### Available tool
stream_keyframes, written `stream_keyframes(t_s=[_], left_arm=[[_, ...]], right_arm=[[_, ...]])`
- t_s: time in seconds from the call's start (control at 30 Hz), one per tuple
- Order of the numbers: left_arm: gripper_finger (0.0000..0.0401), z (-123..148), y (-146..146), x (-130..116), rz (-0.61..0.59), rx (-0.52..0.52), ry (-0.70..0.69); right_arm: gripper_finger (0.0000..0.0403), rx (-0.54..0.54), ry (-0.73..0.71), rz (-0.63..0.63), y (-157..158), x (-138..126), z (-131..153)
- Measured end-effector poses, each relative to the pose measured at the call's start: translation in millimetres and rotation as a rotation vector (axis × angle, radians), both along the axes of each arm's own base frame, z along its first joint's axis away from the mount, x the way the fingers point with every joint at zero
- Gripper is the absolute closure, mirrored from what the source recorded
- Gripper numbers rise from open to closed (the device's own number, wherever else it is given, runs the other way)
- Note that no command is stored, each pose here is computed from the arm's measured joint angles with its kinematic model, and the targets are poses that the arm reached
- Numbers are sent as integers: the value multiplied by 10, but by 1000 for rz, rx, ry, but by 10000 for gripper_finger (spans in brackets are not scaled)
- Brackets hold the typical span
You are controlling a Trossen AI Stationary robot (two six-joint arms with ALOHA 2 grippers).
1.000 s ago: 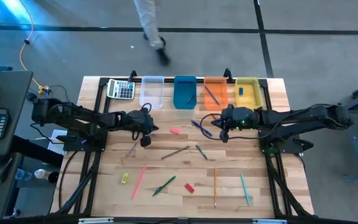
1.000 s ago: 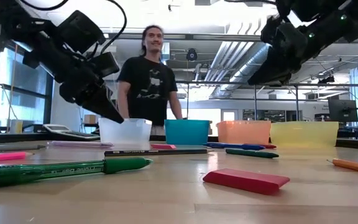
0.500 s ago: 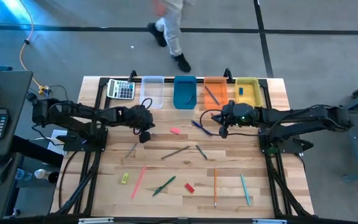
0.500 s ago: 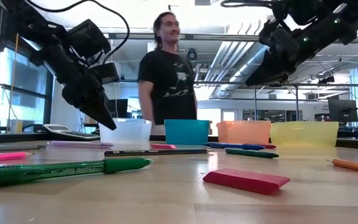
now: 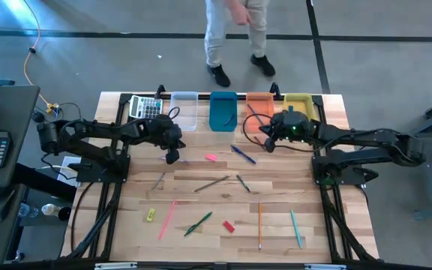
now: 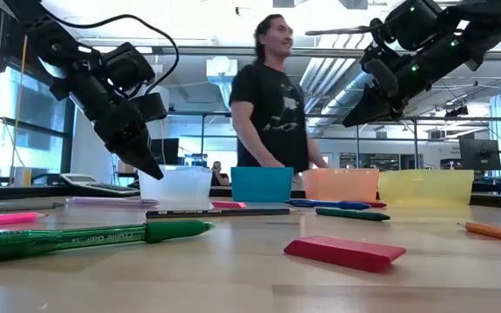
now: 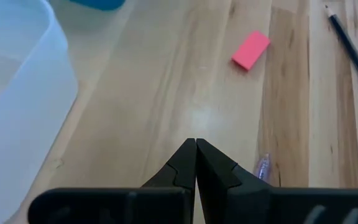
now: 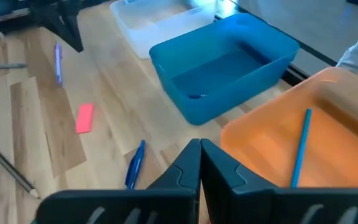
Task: Sort crayons/erasers/pens/pencils in bins
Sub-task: Put the blue pen into the transparent bin
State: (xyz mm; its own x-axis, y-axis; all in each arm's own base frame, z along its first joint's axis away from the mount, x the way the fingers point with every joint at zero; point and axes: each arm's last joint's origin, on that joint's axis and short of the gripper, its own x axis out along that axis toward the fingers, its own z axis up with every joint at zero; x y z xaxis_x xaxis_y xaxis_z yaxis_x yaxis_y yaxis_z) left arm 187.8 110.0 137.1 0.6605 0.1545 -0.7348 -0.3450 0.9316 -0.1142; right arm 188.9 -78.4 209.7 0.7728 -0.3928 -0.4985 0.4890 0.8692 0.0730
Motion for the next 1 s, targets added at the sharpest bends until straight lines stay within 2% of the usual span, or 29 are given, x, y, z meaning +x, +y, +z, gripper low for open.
stream_keyframes(t_s=[0.27, 0.47, 0.6, 0.77, 0.87, 1.0], left_arm=[[380, 1, -13, 7, 16, -44, -15], [353, 20, 9, 23, 47, -10, -33], [360, 14, -3, 36, 22, -8, -161], [393, -8, -23, 10, 55, 19, -285], [398, -7, -55, 1, 67, 29, -364], [398, -7, -102, -22, 73, 32, -449]], right_arm=[[403, 13, 5, 5, -85, -19, 68], [403, 29, 35, 40, 2, 23, 31], [403, 44, 56, 62, 118, 106, -24], [402, 115, 93, 85, 287, 225, -151], [402, 177, 129, 83, 375, 287, -260], [379, 256, 188, 65, 472, 349, -415]])
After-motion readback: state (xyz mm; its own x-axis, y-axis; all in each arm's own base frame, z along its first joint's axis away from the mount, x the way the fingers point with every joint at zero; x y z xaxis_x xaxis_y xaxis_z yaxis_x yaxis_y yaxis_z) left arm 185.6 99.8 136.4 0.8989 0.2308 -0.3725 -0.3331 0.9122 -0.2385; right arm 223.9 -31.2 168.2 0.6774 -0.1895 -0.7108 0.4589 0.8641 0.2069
